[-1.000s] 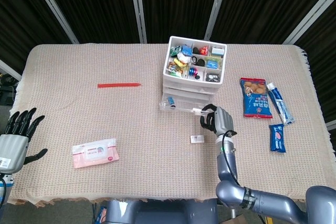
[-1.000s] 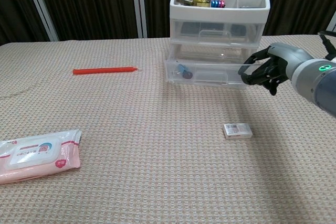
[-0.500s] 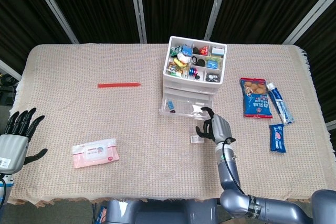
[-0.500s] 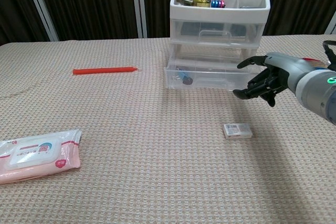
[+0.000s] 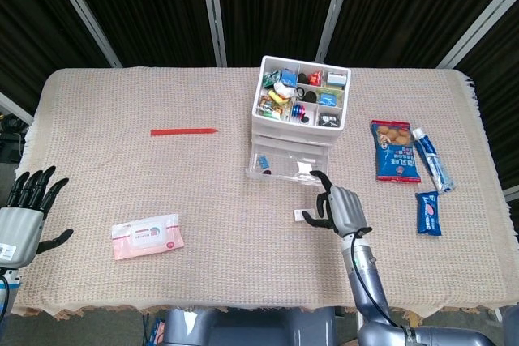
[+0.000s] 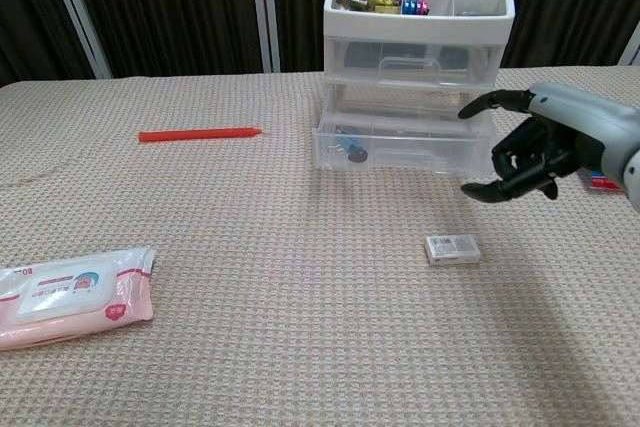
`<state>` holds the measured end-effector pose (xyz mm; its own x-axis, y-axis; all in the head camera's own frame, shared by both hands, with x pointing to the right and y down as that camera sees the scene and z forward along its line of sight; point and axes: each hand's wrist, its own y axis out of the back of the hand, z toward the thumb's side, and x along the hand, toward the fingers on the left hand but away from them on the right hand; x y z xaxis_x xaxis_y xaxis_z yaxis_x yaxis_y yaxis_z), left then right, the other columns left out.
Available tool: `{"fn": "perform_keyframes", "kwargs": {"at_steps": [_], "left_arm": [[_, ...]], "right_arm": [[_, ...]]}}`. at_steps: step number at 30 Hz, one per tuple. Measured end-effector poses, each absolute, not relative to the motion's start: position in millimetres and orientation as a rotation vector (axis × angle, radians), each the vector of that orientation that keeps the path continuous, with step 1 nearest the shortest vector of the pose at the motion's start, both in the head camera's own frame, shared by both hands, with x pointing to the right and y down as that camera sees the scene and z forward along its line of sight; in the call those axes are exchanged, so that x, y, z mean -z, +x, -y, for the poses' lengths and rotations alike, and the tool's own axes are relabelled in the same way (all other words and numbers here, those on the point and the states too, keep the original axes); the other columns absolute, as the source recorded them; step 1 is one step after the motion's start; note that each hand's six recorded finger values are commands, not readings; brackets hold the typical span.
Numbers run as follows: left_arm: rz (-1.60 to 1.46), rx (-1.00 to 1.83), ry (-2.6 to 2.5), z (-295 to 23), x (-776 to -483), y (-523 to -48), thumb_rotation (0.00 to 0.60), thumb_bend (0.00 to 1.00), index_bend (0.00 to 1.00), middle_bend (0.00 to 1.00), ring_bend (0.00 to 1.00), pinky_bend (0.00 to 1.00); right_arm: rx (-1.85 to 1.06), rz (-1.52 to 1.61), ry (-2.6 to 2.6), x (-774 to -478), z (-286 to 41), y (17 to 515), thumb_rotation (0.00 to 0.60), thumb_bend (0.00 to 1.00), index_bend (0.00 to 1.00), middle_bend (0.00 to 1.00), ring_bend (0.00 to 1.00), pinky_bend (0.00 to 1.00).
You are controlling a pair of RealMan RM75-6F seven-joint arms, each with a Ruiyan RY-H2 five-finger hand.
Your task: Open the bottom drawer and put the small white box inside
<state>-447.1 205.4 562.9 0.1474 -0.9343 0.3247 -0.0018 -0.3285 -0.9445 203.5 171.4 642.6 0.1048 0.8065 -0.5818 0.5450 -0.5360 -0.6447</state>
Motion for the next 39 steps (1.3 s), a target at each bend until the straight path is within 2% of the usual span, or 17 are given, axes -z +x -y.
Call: {"fn": "perform_keyframes", "kwargs": {"at_steps": [5,11,22,29,39], "left_arm": [[-0.944,1.319,-1.528,-205.9,-562.4,-446.9,0.600,0.11,0.14,0.00,0.00,0.00],[-0.947,1.315,-1.523,-206.0,-562.0,-447.0,0.600,0.11,0.14,0.00,0.00,0.00],[-0.952,1.309,-1.524,-205.4,-561.5,-447.2,0.600,0.11,0.14,0.00,0.00,0.00],[-0.953,1.307,-1.528,-205.3,-561.5,-447.2,0.600,0.11,0.14,0.00,0.00,0.00],[-0.952,1.310,-1.533,-205.2,-561.9,-447.2,0.600,0.11,0.14,0.00,0.00,0.00]], "right_arm": [[-1.434,1.192,-2.081,-645.2,-201.6,214.4,0.600,0.10,0.25,0.80,0.79,0.74],[-1.432,1.051,-1.982,-657.1,-215.7,220.2,0.600,0.10,0.33,0.82,0.80,0.74],[-1.414,0.991,-1.858,-687.6,-214.4,212.0,0.600,0.12,0.37,0.82,0.81,0.74],[-1.431,0.996,-1.842,-703.1,-210.2,203.2,0.600,0.21,0.39,0.82,0.81,0.74],[-1.485,0.978,-1.834,-718.6,-209.1,200.4,0.600,0.23,0.39,0.82,0.81,0.74]]}}
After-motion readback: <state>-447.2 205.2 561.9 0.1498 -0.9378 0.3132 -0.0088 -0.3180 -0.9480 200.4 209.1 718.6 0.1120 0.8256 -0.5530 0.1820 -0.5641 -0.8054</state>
